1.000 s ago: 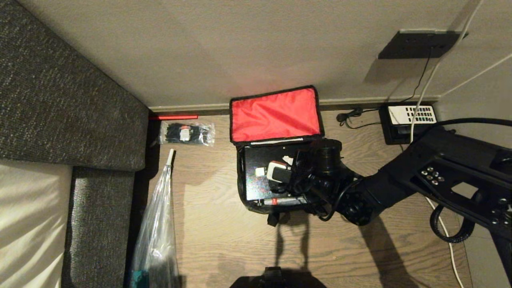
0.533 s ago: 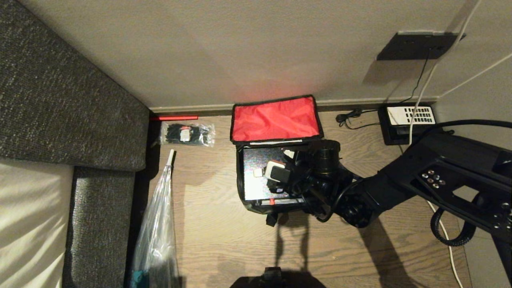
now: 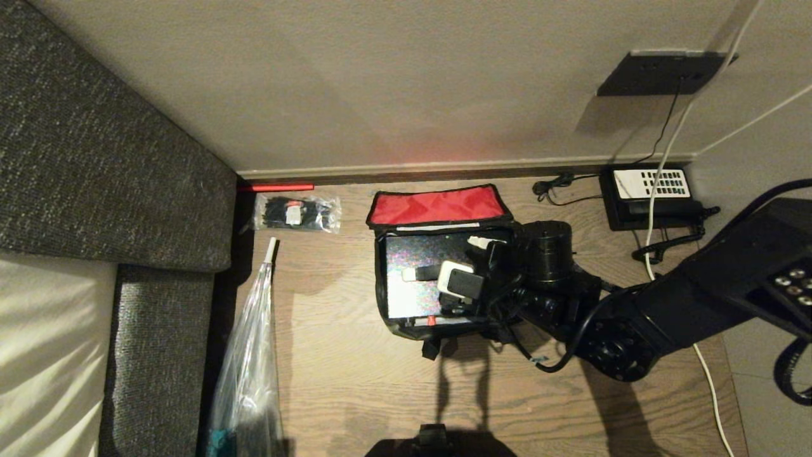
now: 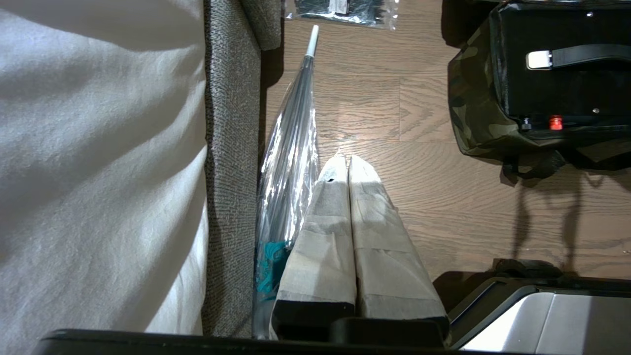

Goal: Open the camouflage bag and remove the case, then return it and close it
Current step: Place the black box back, then close the top of the storage box

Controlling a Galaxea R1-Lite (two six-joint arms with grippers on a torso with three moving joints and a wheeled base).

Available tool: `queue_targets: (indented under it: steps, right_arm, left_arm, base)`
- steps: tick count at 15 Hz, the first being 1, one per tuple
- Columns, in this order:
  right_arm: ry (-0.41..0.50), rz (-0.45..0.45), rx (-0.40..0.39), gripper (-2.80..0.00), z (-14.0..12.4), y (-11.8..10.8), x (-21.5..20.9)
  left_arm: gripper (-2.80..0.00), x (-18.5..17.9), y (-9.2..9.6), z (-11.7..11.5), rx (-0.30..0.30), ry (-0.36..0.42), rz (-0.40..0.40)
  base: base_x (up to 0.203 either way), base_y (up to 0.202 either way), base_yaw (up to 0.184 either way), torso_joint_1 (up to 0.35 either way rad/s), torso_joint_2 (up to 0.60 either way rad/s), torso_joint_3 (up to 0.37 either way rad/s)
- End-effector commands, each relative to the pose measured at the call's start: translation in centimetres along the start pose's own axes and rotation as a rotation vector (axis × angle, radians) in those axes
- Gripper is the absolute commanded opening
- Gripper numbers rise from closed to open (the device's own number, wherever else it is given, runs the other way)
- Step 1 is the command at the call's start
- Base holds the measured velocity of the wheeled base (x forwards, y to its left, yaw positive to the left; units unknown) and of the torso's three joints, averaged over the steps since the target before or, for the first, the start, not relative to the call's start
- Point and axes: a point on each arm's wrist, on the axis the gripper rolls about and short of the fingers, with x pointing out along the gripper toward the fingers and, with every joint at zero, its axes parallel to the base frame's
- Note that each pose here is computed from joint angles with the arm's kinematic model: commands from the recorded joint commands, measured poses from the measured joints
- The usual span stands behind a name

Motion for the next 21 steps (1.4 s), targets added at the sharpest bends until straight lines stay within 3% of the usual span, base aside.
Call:
queue_targets:
  steps: [1, 3, 5, 6, 8, 9, 11, 13, 15, 17, 19, 20, 21]
  right_arm:
    - [-0.013, -0.058, 0.018, -2.80, 0.7, -3.4, -4.6]
    - [0.021, -0.045, 0.038, -2.80, 0.4, -5.3, -8.7]
    - [0.121, -0.044, 0.132, -2.80, -0.4, -6.9, -14.0]
    - [0.188, -0.038, 0.229, -2.80, -1.0, -7.2, -16.4]
    - [0.325, -0.056, 0.599, -2.80, -2.4, -7.0, -20.1]
    - [0.393, -0.078, 0.717, -2.80, -3.2, -6.8, -22.1]
    - [0.526, -0.145, 0.862, -2.80, -5.7, -6.7, -27.3]
    - [0.477, -0.223, 1.008, -2.80, -6.7, -5.8, -33.3]
    - [0.383, -0.319, 1.130, -2.80, -7.2, -2.8, -38.1]
    - [0.323, -0.405, 1.226, -2.80, -7.9, 1.1, -40.5]
    - [0.309, -0.471, 1.319, -2.80, -8.9, 4.0, -40.1]
    - [0.310, -0.453, 1.314, -2.80, -9.7, 5.3, -38.8]
    - [0.295, -0.447, 1.253, -2.80, -10.6, 6.7, -37.4]
  left_arm:
    - [-2.80, -0.1, 0.0, -0.1, 0.000, -0.008, 0.001]
    - [-2.80, -0.1, 0.0, -0.1, 0.000, -0.012, 0.001]
    - [-2.80, -0.1, 0.0, -0.1, 0.000, -0.012, 0.001]
    - [-2.80, -0.1, 0.0, -0.1, 0.000, -0.012, 0.001]
    - [-2.80, -0.1, 0.0, -0.1, 0.000, -0.012, 0.001]
    - [-2.80, -0.1, 0.0, -0.1, 0.000, -0.012, 0.001]
    - [-2.80, -0.1, 0.0, -0.1, 0.000, -0.012, 0.001]
    - [-2.80, -0.1, 0.0, -0.1, 0.000, -0.012, 0.001]
    - [-2.80, -0.1, 0.0, -0.1, 0.000, -0.012, 0.001]
    - [-2.80, -0.1, 0.0, -0.1, -0.002, -0.012, 0.001]
    - [-2.80, -0.1, 0.0, -0.1, 0.000, -0.012, 0.001]
    - [-2.80, -0.1, 0.0, -0.1, 0.000, -0.012, 0.001]
    - [-2.80, -0.1, 0.0, -0.1, 0.000, -0.012, 0.001]
  base:
    - [0.000, 0.000, 0.000, 0.000, 0.00, 0.000]
    - [0.000, 0.000, 0.000, 0.000, 0.00, 0.000]
    - [0.000, 0.000, 0.000, 0.000, 0.00, 0.000]
    - [0.000, 0.000, 0.000, 0.000, 0.00, 0.000]
    - [0.000, 0.000, 0.000, 0.000, 0.00, 0.000]
    - [0.000, 0.000, 0.000, 0.000, 0.00, 0.000]
    - [0.000, 0.000, 0.000, 0.000, 0.00, 0.000]
    - [0.000, 0.000, 0.000, 0.000, 0.00, 0.000]
    - [0.000, 0.000, 0.000, 0.000, 0.00, 0.000]
    - [0.000, 0.000, 0.000, 0.000, 0.00, 0.000]
    - [0.000, 0.000, 0.000, 0.000, 0.00, 0.000]
    - [0.000, 0.000, 0.000, 0.000, 0.00, 0.000]
    - [0.000, 0.000, 0.000, 0.000, 0.00, 0.000]
